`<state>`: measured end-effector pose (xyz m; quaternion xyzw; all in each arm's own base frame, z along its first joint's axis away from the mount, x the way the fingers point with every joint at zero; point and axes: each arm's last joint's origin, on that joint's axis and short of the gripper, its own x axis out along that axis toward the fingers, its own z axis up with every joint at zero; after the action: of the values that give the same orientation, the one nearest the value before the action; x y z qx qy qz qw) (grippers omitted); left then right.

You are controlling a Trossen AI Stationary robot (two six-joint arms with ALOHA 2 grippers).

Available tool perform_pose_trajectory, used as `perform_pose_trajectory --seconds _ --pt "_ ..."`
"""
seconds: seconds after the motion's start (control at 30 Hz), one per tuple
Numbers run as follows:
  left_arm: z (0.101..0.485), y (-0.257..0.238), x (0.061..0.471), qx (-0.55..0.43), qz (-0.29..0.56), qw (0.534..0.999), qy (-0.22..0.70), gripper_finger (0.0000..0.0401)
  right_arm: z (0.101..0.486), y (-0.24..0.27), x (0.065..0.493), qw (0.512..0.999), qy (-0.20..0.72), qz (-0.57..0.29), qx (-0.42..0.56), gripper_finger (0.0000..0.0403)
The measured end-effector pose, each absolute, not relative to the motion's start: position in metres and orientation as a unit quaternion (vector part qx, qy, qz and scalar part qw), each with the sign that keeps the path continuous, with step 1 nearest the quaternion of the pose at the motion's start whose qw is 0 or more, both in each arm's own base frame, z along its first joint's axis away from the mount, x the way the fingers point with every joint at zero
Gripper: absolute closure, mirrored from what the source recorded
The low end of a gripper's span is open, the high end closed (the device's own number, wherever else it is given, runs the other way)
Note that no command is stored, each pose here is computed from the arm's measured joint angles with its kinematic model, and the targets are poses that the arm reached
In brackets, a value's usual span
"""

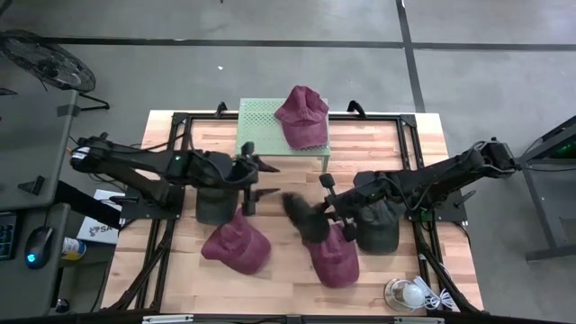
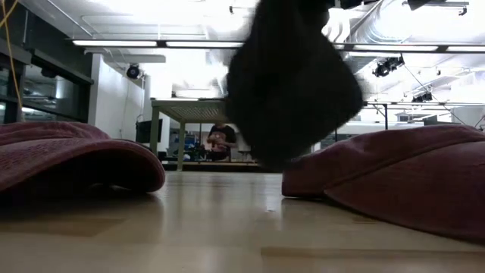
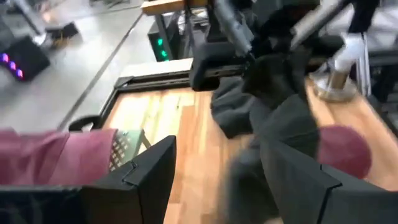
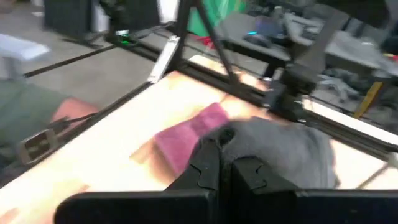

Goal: Pick & Place hat
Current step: Put the top left black cap on the left side of the shelf

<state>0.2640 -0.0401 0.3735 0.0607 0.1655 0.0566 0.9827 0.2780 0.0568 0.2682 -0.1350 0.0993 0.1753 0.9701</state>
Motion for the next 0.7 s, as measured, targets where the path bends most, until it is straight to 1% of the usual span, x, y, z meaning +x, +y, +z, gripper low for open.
perform_pose_trajectory --seconds 0.17,0.33,0.47,0.7 --pt "0.374 -0.043 0.260 -0.024 0.065 0.984 0.163 0.0172 0.274 0.059 0.279 0.979 0.076 0.121 -0.146 0.0402" --pt "0.363 -0.057 0.269 -0.037 0.096 0.978 0.179 0.0172 0.278 0.068 0.277 0.976 0.058 0.070 -0.196 0.0403" --pt "0.353 -0.065 0.277 -0.062 0.117 0.974 0.186 0.0172 0.277 0.077 0.275 0.969 0.056 0.086 -0.226 0.0403" --pt "0.322 -0.072 0.302 -0.102 0.138 0.958 0.231 0.0170 0.271 0.088 0.270 0.953 0.079 0.101 -0.276 0.0403"
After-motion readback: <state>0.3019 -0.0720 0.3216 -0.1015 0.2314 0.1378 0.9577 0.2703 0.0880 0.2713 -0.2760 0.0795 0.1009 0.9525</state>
